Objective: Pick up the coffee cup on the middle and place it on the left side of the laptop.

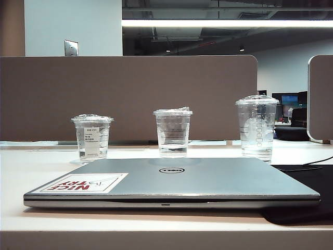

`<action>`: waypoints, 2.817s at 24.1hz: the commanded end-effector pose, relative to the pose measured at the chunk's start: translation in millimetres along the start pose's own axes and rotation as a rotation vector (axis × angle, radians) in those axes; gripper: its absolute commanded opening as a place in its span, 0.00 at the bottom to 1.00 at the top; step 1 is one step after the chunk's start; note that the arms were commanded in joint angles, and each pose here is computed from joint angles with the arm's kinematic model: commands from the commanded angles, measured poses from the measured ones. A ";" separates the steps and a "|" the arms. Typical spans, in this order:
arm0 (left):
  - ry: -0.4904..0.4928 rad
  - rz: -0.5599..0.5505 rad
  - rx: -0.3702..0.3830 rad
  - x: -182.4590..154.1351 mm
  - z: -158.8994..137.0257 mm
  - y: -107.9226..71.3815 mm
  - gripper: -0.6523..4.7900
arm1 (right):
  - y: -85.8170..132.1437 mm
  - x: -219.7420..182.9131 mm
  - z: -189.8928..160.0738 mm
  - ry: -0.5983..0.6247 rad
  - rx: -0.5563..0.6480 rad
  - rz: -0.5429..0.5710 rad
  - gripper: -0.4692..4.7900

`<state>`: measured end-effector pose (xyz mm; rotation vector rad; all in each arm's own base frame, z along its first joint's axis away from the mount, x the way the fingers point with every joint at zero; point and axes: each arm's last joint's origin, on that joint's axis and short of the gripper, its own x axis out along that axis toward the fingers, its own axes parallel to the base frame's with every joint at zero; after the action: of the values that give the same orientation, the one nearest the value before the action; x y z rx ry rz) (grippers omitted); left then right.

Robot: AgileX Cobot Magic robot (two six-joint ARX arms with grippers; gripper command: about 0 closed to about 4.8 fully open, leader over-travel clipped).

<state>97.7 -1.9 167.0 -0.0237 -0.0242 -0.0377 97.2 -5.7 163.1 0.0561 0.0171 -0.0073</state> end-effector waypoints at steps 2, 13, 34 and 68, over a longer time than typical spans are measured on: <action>-0.016 -0.002 -0.003 -0.2 2.3 -0.1 0.11 | -8.8 -0.7 0.7 -0.017 -0.003 -0.093 0.08; -0.016 -0.002 -0.003 -0.2 2.3 -0.1 0.11 | -3.9 -0.1 0.4 -0.014 -0.003 -0.042 0.08; -0.136 -0.379 -0.076 35.9 91.4 -15.9 0.11 | 33.6 9.8 -24.2 0.273 -0.033 0.305 0.08; 0.269 -0.853 0.100 307.1 -30.0 -157.7 1.00 | 40.5 7.9 -25.1 0.282 -0.042 0.372 0.08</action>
<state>396.9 -166.5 145.5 0.0858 0.2604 -0.8825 104.7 36.0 140.1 0.0175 0.3005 0.3684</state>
